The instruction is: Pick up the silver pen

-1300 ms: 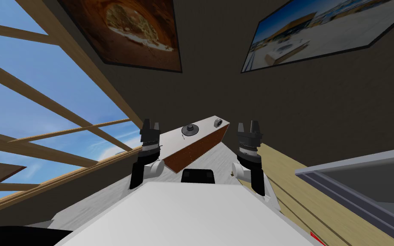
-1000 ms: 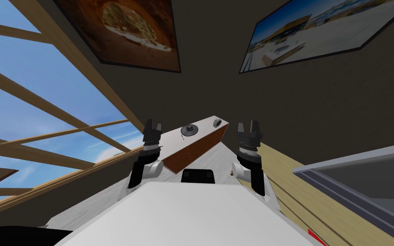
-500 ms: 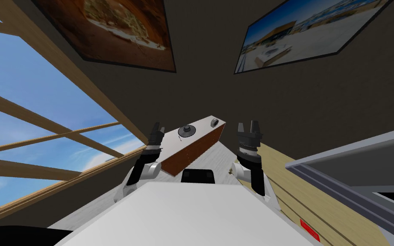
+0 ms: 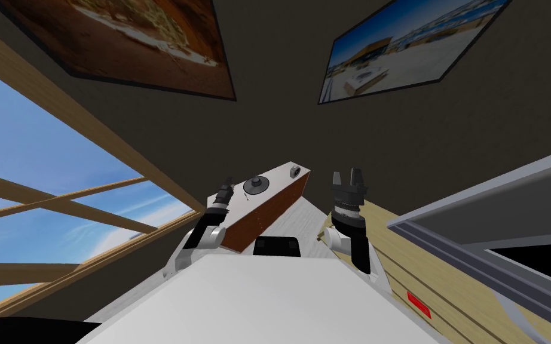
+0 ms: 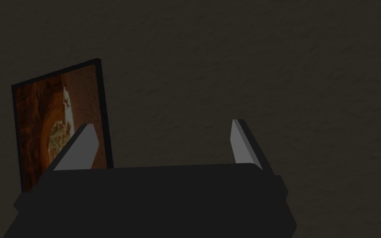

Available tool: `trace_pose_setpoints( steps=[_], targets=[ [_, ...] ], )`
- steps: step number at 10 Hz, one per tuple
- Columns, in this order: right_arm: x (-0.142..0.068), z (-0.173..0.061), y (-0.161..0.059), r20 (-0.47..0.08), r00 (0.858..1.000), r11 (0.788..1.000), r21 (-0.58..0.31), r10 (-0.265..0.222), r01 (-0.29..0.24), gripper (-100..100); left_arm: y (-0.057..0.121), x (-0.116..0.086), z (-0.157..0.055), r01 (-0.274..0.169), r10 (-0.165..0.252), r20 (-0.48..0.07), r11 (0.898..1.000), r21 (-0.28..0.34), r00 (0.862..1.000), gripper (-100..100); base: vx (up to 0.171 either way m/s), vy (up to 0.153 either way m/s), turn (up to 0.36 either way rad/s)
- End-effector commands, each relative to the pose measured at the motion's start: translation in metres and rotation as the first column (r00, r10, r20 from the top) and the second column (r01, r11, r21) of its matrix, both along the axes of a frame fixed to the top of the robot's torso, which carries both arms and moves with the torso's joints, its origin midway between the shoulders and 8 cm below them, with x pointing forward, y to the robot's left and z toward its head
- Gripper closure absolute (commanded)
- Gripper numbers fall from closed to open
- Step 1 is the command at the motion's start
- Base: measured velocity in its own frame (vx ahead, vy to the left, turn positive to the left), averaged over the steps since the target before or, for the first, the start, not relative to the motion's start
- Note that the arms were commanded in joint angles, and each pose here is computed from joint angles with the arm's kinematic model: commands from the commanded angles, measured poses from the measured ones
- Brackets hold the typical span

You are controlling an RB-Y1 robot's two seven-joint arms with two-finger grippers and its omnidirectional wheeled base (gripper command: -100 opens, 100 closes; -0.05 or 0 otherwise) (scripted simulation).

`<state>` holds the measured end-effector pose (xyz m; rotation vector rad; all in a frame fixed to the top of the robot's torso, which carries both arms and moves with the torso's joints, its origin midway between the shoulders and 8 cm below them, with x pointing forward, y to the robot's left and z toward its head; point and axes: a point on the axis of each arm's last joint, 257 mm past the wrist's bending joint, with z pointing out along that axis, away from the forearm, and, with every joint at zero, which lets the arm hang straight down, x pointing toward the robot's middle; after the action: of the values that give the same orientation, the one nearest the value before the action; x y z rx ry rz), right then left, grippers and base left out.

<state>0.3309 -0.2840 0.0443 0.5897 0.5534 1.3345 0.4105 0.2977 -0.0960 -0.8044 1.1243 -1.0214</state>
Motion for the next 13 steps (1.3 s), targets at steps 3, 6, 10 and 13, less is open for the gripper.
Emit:
trace_pose_setpoints(
  steps=[3,6,10,13],
  targets=[
    [0.000,0.000,0.000,0.000,1.000,1.000,0.000,0.000,0.000,0,0.014,0.007,-0.043,-0.014,0.017,-0.138,1.000,0.027,0.990,-100,0.035,-0.011,-0.112],
    [0.000,0.000,0.000,0.000,1.000,1.000,0.000,0.000,0.000,0,0.020,0.008,-0.063,-0.020,0.027,-0.201,0.999,0.037,0.979,-100,0.023,-0.009,-0.074],
    [0.000,0.000,0.000,0.000,1.000,1.000,0.000,0.000,0.000,0,0.031,0.008,-0.102,-0.029,0.047,-0.317,0.998,0.059,0.947,-100,0.025,-0.009,-0.092],
    [0.000,0.000,0.000,0.000,1.000,1.000,0.000,0.000,0.000,0,0.045,0.004,-0.141,-0.037,0.070,-0.430,0.996,0.085,0.900,-100,0.029,-0.008,-0.101]
  ],
)
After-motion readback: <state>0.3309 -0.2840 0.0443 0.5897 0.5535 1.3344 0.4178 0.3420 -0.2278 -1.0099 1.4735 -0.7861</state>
